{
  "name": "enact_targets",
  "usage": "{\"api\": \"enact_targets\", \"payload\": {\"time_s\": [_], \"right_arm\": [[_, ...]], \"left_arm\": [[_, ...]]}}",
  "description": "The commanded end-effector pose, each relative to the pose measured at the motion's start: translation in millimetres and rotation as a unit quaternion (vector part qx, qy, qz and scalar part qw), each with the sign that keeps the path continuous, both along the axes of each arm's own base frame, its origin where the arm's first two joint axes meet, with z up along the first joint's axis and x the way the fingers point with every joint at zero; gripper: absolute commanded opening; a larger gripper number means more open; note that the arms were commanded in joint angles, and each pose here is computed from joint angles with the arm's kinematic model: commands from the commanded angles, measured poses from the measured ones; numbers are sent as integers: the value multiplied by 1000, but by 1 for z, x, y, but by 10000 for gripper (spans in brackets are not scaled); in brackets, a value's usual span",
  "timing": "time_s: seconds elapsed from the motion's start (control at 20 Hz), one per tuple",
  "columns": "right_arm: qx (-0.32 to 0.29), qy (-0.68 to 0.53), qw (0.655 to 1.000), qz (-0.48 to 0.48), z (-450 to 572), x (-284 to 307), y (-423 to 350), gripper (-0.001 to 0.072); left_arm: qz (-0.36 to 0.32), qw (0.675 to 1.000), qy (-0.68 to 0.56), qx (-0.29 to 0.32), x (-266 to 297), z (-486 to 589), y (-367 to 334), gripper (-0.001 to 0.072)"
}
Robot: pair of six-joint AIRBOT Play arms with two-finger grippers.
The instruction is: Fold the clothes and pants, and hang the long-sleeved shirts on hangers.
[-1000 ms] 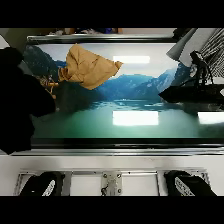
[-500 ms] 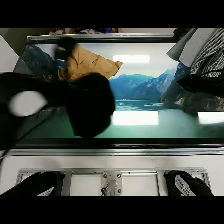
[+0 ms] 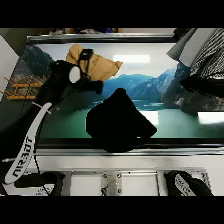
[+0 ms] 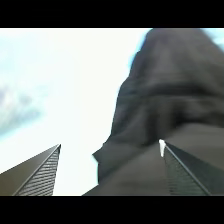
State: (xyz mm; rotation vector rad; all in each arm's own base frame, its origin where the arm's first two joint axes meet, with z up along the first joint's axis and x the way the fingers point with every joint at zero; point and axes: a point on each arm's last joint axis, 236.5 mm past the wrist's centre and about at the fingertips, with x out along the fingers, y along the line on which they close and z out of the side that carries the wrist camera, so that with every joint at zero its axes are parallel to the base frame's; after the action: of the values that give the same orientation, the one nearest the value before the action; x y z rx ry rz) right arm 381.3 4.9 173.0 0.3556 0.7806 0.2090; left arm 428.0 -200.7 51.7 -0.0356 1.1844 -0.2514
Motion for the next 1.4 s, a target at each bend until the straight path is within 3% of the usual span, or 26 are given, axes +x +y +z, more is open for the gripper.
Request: {"api": "enact_targets", "payload": {"time_s": [0.0, 0.3, 0.5, 0.55, 0.6, 0.65, 0.7, 1.1, 1.15, 1.25, 1.3, 1.35], "right_arm": [[-3, 38, 999, 8, -22, -7, -1, 527], [27, 132, 991, 18, -88, -29, 8, 528], [60, 221, 973, 15, -154, -58, 17, 530], [70, 249, 966, 15, -173, -67, 21, 534], [81, 277, 957, 16, -191, -77, 24, 563], [92, 305, 948, 15, -211, -86, 28, 686], [104, 329, 938, 15, -226, -94, 34, 706], [157, 407, 896, 76, -289, -109, 114, 704], [153, 404, 898, 88, -290, -109, 121, 629], [143, 393, 902, 110, -286, -106, 126, 83], [141, 383, 905, 117, -279, -101, 126, 19], [137, 371, 910, 124, -267, -95, 123, 18]], "left_arm": [[79, 985, 134, -72, -23, -64, 49, 692], [50, 940, 241, -238, -91, -118, 0, 692], [28, 935, 249, -252, -110, -128, -24, 690], [27, 935, 249, -250, -112, -129, -26, 642], [25, 936, 247, -249, -112, -129, -28, 356], [26, 936, 245, -250, -111, -129, -28, 68], [27, 937, 243, -250, -110, -129, -28, 17], [37, 937, 239, -252, -104, -130, -20, 17], [37, 937, 240, -252, -104, -130, -20, 17], [37, 937, 238, -252, -104, -129, -20, 17], [35, 940, 229, -249, -101, -125, -19, 17], [27, 949, 209, -236, -94, -116, -14, 16]]}}
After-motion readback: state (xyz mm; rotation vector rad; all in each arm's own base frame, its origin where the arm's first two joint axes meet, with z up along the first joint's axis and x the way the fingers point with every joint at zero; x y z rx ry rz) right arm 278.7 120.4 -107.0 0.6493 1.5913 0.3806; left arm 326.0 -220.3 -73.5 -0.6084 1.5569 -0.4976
